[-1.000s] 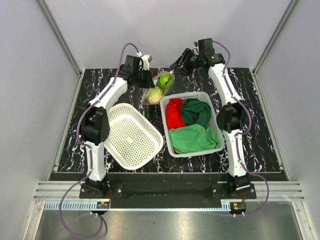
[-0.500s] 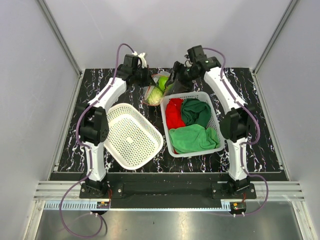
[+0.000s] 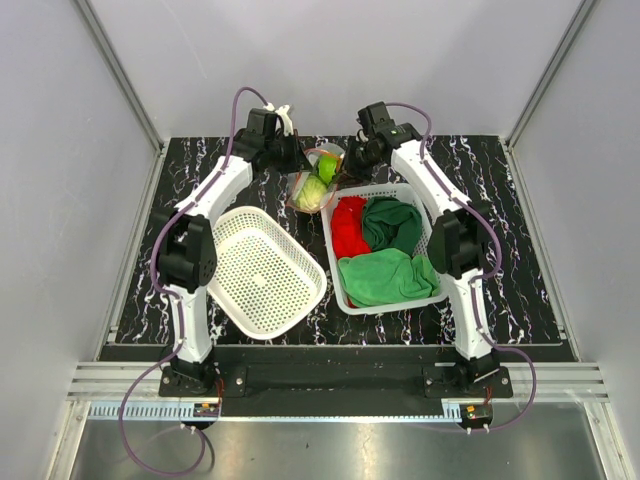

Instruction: Open the zip-top bag and remove the fake food

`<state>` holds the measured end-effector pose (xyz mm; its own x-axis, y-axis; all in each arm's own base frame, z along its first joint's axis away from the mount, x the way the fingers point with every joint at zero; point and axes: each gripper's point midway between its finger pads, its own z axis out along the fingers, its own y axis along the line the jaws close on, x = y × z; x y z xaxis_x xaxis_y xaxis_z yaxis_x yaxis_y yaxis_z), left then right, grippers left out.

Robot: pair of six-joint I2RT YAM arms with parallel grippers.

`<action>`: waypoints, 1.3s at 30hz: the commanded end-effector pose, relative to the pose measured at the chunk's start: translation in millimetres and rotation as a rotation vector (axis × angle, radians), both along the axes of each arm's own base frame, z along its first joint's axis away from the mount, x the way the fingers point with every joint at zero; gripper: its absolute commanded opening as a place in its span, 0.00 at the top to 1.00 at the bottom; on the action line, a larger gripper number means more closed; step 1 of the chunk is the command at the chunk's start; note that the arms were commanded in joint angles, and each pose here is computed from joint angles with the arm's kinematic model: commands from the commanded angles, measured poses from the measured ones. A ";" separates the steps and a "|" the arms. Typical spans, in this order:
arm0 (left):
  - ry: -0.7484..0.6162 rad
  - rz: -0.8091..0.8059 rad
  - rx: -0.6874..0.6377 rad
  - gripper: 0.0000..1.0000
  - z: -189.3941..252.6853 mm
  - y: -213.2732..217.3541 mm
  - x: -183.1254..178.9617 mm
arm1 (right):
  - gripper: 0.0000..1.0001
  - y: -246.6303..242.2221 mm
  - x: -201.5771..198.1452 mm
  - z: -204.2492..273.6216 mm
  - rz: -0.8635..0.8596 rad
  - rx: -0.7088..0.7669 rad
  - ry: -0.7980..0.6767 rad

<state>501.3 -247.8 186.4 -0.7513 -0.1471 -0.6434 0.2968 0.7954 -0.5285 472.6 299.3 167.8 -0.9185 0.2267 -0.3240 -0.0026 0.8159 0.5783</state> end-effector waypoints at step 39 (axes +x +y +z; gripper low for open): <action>-0.016 0.316 0.020 0.42 14.2 -25.1 13.6 | 1.00 14.2 -2.1 67.2 0.004 0.136 -0.051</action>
